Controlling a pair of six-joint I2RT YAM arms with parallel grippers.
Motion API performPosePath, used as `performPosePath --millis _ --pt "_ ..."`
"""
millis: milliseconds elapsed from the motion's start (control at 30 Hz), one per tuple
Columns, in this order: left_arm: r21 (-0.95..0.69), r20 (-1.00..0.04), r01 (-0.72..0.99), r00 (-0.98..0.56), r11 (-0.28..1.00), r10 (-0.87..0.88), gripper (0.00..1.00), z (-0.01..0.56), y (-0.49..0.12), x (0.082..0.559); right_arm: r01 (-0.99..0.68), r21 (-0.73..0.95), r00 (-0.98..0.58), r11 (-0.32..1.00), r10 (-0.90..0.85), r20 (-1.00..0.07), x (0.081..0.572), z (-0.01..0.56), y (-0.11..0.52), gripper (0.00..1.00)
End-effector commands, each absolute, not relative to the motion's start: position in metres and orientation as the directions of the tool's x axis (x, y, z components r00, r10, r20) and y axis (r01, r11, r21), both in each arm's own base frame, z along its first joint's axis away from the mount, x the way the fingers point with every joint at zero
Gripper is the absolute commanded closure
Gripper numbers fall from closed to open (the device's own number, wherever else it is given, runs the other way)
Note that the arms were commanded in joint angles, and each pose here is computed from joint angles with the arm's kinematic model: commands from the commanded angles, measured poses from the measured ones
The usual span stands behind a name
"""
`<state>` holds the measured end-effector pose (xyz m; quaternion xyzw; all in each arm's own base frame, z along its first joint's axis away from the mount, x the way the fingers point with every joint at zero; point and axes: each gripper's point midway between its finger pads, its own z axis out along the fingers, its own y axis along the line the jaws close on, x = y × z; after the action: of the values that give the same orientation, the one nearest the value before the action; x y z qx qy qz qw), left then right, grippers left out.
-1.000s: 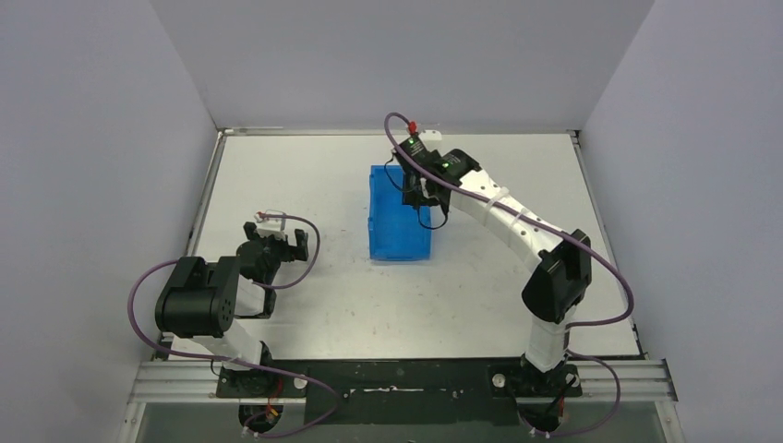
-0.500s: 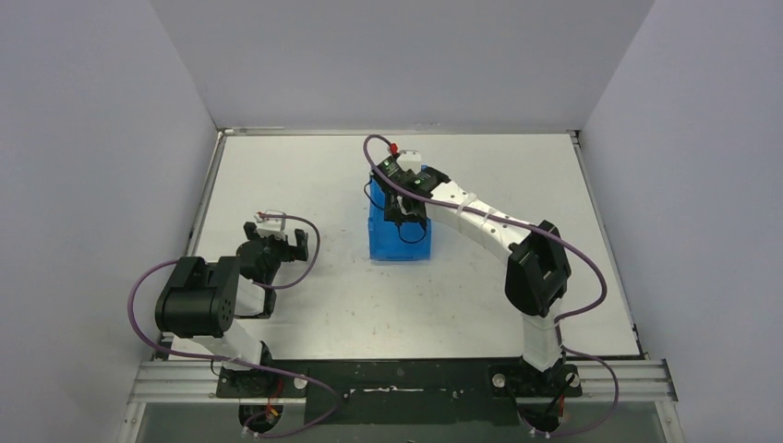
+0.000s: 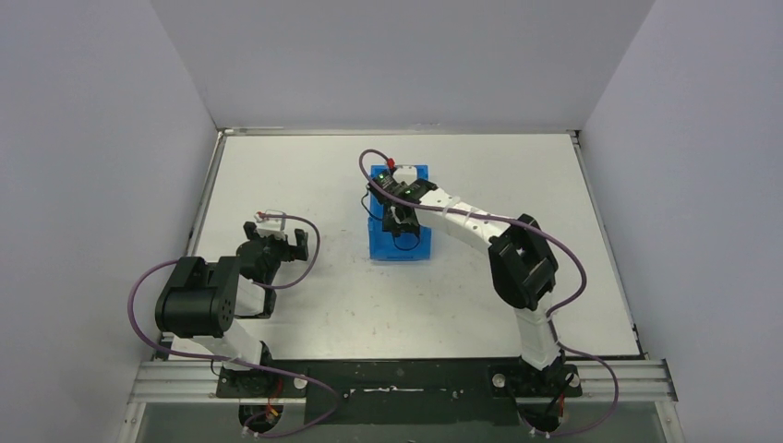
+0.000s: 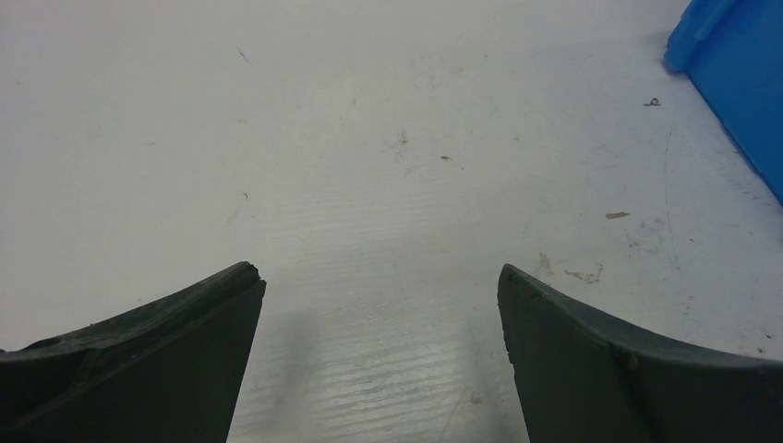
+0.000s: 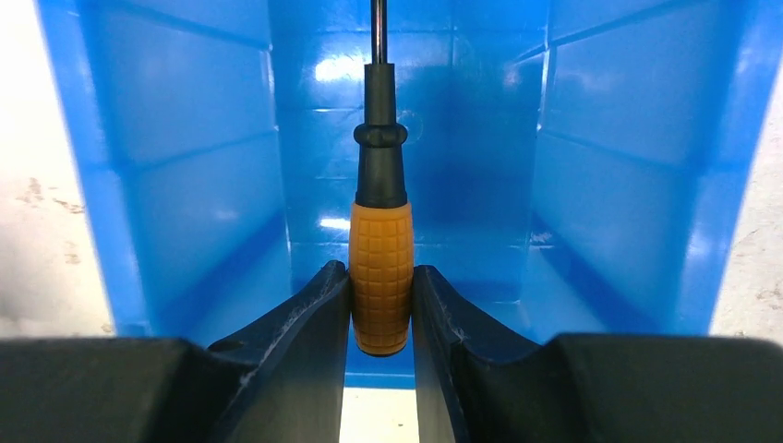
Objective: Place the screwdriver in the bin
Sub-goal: Place the screwdriver in the bin.
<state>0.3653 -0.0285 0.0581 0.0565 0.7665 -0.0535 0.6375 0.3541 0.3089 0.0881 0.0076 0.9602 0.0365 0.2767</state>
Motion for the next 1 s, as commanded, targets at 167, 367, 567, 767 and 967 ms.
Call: performPosePath --millis 167,367,567,767,967 --pt "0.009 -0.994 0.163 -0.105 0.987 0.026 0.03 0.078 -0.028 0.375 0.022 0.072 -0.848 0.997 0.057 -0.527 0.359 0.059 0.308 1.0" --pt "0.009 -0.994 0.163 -0.106 0.987 0.026 0.03 0.078 -0.028 0.375 0.02 0.065 -0.859 0.998 0.05 -0.51 0.358 0.047 0.309 0.98" --pt "0.009 -0.994 0.162 -0.106 0.987 0.026 0.03 0.078 -0.028 0.375 0.021 0.054 -0.862 0.998 0.046 -0.505 0.356 0.043 0.306 0.89" --pt "0.009 -0.994 0.162 -0.107 0.987 0.026 0.03 0.078 -0.028 0.375 0.021 0.055 -0.862 0.998 0.046 -0.505 0.356 0.044 0.306 0.64" --pt "0.009 -0.994 0.163 -0.105 0.987 0.026 0.03 0.078 -0.028 0.375 0.019 0.055 -0.861 0.998 0.045 -0.506 0.357 0.045 0.307 0.58"
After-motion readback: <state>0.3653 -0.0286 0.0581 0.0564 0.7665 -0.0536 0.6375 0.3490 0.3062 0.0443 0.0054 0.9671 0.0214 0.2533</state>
